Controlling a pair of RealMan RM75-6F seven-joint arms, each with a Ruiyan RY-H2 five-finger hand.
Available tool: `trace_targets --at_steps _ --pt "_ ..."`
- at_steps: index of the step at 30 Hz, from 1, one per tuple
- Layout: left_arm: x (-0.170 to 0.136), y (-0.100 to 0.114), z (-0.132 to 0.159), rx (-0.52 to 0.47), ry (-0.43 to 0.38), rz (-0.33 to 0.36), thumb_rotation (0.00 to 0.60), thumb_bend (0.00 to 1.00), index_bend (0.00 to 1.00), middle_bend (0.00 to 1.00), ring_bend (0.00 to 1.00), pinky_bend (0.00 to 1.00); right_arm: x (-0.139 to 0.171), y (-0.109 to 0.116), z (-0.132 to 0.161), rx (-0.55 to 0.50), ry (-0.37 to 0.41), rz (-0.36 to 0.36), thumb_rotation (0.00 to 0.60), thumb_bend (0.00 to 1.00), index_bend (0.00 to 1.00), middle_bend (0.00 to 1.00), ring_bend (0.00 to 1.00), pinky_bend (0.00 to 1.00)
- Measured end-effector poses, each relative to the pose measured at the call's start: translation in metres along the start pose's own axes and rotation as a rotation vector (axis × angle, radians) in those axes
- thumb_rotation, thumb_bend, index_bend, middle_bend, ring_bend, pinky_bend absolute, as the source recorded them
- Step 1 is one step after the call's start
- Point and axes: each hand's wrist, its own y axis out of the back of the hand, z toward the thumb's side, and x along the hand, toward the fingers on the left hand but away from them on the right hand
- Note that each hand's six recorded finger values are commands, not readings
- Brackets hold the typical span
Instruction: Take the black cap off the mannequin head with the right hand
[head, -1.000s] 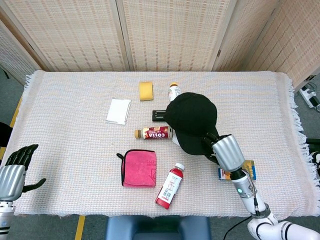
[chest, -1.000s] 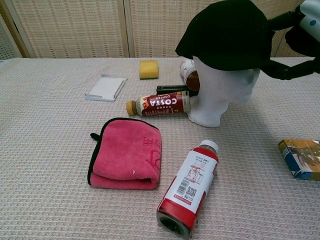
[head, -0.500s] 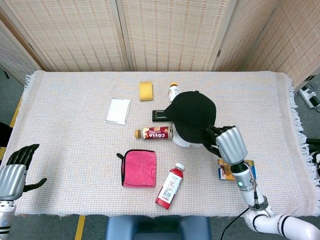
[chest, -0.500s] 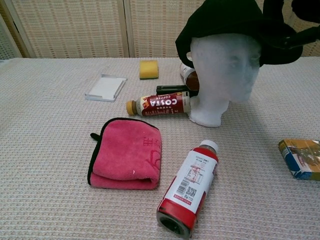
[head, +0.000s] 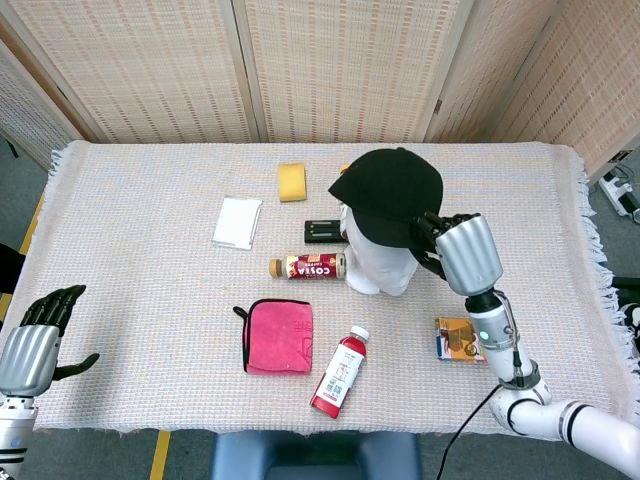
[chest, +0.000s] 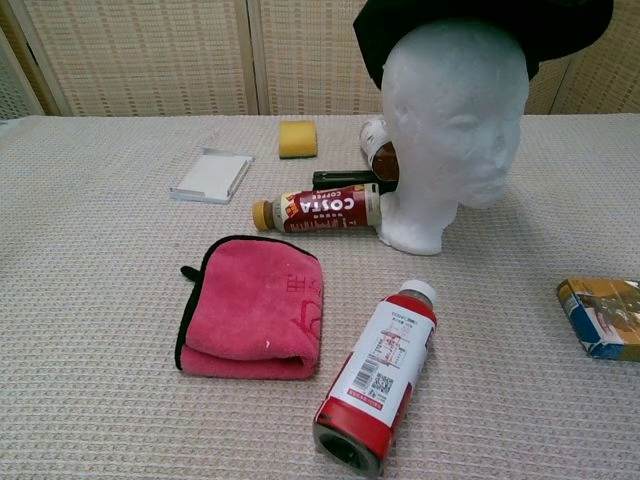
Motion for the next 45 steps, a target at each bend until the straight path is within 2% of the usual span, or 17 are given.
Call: trace_targets --at_steps 4,8,13,16,20,25,29,32,40,42,43,44,45 --pt "0.002 0.000 0.002 0.003 -0.004 -0.003 0.600 0.14 0.11 0.15 0.12 0.19 -0.016 0.003 -0.009 0.024 -0.020 -0.013 0.600 0.58 0.86 0.69 0.94 1.00" --pt "0.003 -0.001 0.003 0.004 -0.007 -0.005 0.600 0.14 0.11 0.15 0.12 0.19 -0.024 0.010 -0.032 0.065 -0.065 -0.020 0.600 0.58 0.86 0.69 0.94 1.00" --pt "0.005 -0.004 0.007 0.006 -0.015 -0.012 0.600 0.14 0.11 0.15 0.12 0.19 -0.019 0.024 -0.066 0.111 -0.124 -0.011 0.600 0.59 0.85 0.69 0.94 1.00" --pt "0.006 -0.005 0.010 0.005 -0.023 -0.014 0.600 0.14 0.11 0.15 0.12 0.19 -0.007 0.031 -0.087 0.120 -0.156 0.021 0.600 0.58 0.86 0.69 0.94 1.00" --pt "0.007 -0.006 0.013 0.004 -0.033 -0.016 0.600 0.14 0.11 0.15 0.12 0.19 0.023 0.034 -0.110 0.134 -0.187 0.106 0.600 0.58 0.86 0.69 0.94 1.00" --pt "0.006 -0.006 0.017 0.002 -0.042 -0.015 0.600 0.14 0.11 0.15 0.12 0.19 0.061 0.031 -0.125 0.135 -0.206 0.216 0.600 0.59 0.86 0.69 0.94 1.00" --pt "0.005 -0.006 0.019 -0.001 -0.045 -0.017 0.600 0.14 0.11 0.15 0.12 0.19 0.095 0.017 -0.127 0.111 -0.212 0.331 0.600 0.59 0.86 0.69 0.94 1.00" --pt "0.005 -0.006 0.021 -0.001 -0.050 -0.017 0.600 0.14 0.11 0.15 0.12 0.19 0.107 0.005 -0.127 0.092 -0.218 0.378 0.600 0.59 0.86 0.69 0.94 1.00" --pt "0.003 -0.004 0.022 0.003 -0.048 -0.015 0.600 0.14 0.11 0.15 0.12 0.19 0.118 -0.042 -0.120 0.073 -0.203 0.446 0.600 0.59 0.86 0.69 0.94 1.00" --pt "0.002 -0.004 0.022 0.004 -0.046 -0.017 0.600 0.14 0.11 0.15 0.12 0.19 0.118 -0.055 -0.119 0.078 -0.200 0.461 0.600 0.58 0.82 0.69 0.91 1.00" --pt "0.002 -0.004 0.021 0.004 -0.043 -0.017 0.600 0.14 0.11 0.15 0.12 0.19 0.117 -0.061 -0.119 0.083 -0.199 0.469 0.600 0.56 0.77 0.67 0.87 1.00" --pt "0.001 -0.004 0.021 0.004 -0.041 -0.017 0.600 0.14 0.11 0.15 0.12 0.19 0.117 -0.069 -0.120 0.091 -0.200 0.483 0.600 0.51 0.71 0.64 0.82 1.00" --pt "0.001 -0.004 0.020 0.004 -0.039 -0.017 0.600 0.14 0.11 0.15 0.12 0.19 0.117 -0.075 -0.121 0.099 -0.203 0.496 0.600 0.44 0.60 0.58 0.74 1.00"
